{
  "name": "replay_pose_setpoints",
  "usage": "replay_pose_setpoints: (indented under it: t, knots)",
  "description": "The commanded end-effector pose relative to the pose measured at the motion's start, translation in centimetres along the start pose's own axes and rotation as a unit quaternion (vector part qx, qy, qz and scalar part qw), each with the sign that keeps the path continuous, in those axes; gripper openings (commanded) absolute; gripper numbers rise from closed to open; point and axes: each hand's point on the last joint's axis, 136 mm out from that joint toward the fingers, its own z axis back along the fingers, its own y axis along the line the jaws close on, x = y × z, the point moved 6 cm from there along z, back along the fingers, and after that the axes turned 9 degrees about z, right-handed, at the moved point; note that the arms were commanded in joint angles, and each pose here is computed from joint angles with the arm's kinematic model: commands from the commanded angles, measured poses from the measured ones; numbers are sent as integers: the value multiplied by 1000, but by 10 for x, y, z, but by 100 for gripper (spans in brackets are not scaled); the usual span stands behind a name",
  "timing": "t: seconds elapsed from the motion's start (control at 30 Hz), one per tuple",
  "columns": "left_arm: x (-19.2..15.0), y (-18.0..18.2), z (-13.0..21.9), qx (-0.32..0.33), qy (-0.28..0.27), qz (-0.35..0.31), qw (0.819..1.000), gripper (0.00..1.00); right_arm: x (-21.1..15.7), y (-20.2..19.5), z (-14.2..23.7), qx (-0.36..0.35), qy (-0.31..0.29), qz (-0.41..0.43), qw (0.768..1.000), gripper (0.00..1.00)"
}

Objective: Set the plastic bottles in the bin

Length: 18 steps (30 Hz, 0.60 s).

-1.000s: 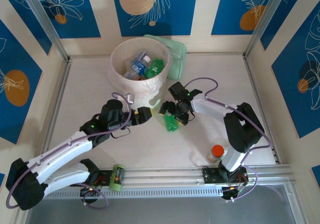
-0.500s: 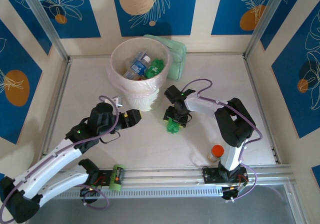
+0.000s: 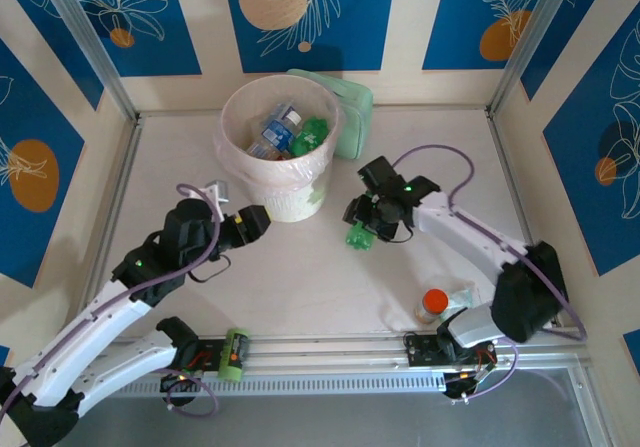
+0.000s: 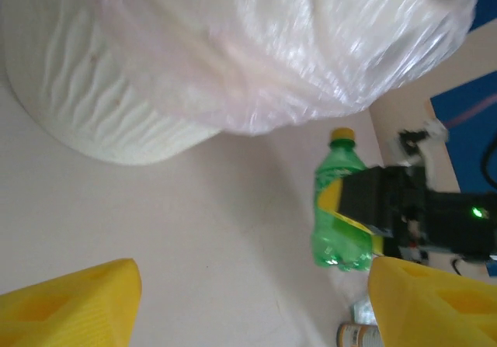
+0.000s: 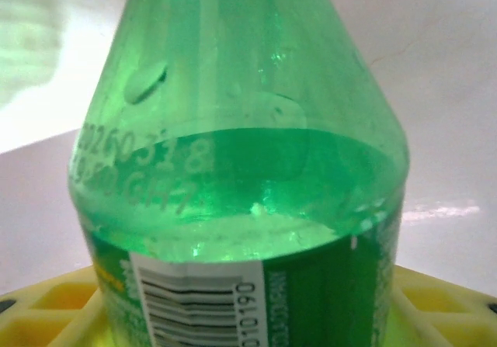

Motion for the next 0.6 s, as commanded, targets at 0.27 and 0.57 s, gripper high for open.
replay_pose_setpoints:
  t: [0.27, 0.57]
  knots:
    - [70, -26, 37, 77, -116, -46, 989, 76, 53, 65, 173, 172, -162, 47, 971, 59]
    - [93, -23, 24, 101, -107, 2, 989, 75, 109, 190, 183, 261, -178, 115, 942, 59]
